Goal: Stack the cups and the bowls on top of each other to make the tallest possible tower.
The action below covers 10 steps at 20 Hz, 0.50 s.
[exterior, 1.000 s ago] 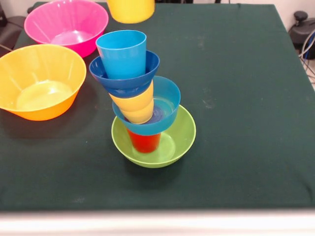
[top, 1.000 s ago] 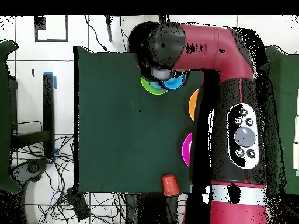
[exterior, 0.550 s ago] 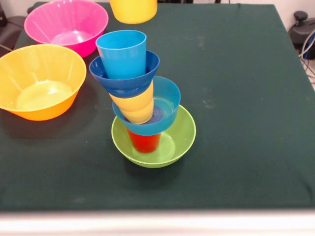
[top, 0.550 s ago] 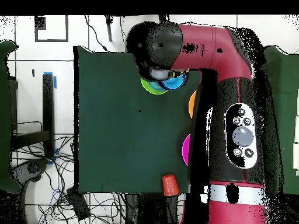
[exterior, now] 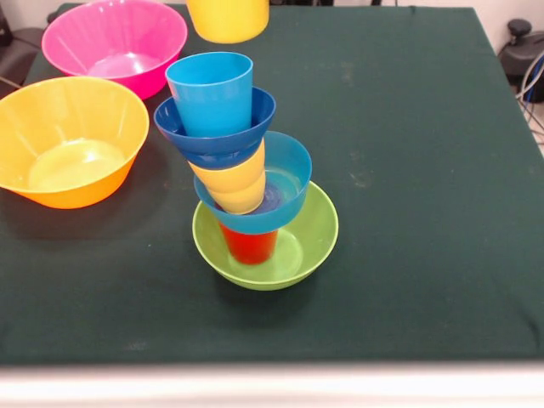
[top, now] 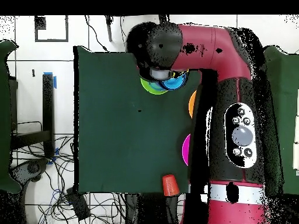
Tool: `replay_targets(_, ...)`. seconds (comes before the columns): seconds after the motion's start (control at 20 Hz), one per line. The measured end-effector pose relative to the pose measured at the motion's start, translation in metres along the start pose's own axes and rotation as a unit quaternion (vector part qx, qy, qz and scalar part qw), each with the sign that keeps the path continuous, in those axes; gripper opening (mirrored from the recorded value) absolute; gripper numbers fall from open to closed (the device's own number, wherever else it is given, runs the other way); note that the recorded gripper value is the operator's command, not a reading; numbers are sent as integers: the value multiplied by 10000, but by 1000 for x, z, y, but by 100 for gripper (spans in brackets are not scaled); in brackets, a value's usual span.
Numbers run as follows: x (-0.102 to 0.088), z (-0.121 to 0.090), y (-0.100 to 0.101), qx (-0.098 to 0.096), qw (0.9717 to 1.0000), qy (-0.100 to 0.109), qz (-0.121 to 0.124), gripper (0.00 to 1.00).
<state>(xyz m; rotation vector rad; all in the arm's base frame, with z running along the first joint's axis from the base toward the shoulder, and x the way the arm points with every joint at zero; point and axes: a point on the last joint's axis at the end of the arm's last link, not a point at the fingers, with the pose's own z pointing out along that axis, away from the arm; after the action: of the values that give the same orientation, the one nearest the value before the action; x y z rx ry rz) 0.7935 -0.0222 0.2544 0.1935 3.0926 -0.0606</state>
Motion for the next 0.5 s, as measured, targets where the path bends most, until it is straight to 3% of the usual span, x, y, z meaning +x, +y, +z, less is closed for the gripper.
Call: replay_targets(0.5,0,2,-4,28,10000,4,7,0)
